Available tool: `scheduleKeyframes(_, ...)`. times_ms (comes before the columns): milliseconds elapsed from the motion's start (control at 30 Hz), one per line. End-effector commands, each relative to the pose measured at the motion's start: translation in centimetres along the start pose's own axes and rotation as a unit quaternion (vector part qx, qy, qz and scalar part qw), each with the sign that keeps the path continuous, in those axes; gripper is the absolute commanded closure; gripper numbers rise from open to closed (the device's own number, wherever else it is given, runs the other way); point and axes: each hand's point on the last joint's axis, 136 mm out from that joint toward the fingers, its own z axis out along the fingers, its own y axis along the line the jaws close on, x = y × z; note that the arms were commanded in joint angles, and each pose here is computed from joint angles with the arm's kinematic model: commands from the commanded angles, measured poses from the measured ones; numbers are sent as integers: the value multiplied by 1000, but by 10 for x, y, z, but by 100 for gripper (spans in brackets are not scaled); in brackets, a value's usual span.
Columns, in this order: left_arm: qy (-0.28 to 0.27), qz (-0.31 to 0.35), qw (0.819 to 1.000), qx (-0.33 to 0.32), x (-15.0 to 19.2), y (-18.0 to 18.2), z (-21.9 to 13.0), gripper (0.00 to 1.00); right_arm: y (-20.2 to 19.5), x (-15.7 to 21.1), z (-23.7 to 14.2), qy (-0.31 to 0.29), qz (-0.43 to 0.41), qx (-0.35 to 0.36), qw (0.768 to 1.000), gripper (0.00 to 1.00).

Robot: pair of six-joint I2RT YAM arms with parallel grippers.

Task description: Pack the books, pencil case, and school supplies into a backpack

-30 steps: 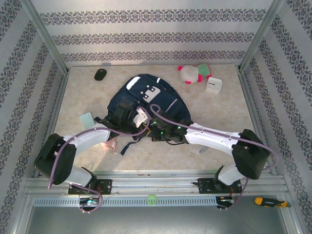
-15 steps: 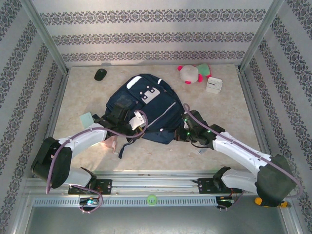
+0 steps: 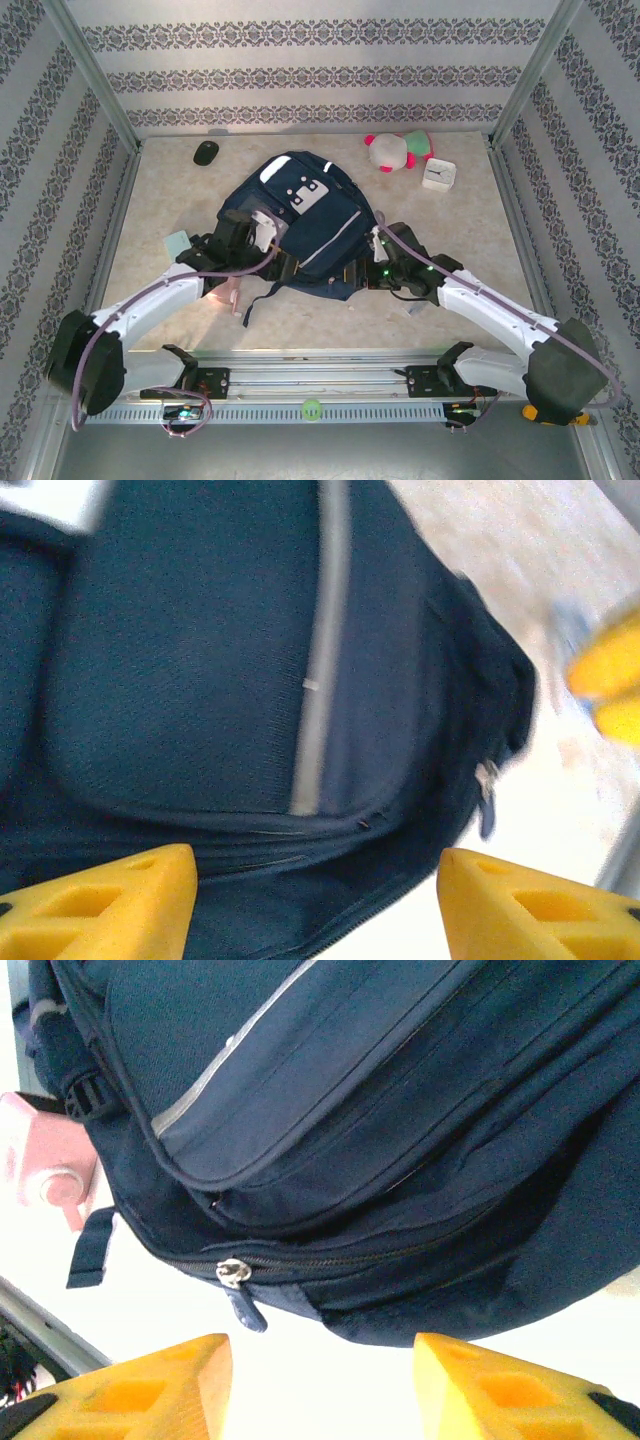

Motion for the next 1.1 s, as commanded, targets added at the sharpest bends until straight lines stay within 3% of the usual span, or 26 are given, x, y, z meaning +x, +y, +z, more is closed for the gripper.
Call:
scheduleKeyframes(0, -32, -229, 963, -139, 5, 54, -19, 37, 5, -24, -3, -17, -11, -8, 1000, 49)
scheduleKeyframes(100, -18, -293, 941, -167, 24, 68, -19, 40, -2, -25, 17, 16, -6, 0, 1000, 53)
scheduleKeyframes(267, 2, -328, 926, -188, 45, 87, 2, 43, -16, -15, 45, 49, 14, 20, 999, 59)
scheduleKeyframes(533, 33, -305, 930, -200, 32, 115, 57, 43, -3, 26, 69, 47, 37, 7, 998, 62)
scheduleKeyframes(667, 61, -295, 935, -189, 26, 119, 81, 41, 8, 24, 68, 41, 16, 9, 999, 61)
scheduleKeyframes(767, 58, -281, 943, -168, 12, 109, 78, 37, 5, 10, 53, 18, 11, 21, 1000, 57)
scheduleKeyframes(933, 4, -190, 971, -147, -20, 89, 36, 28, 8, -4, 13, 5, 5, 3, 1000, 53)
scheduleKeyframes(1067, -62, -1, 995, -73, -43, 47, 2, 29, 22, 1, -16, 15, -9, -16, 1000, 52)
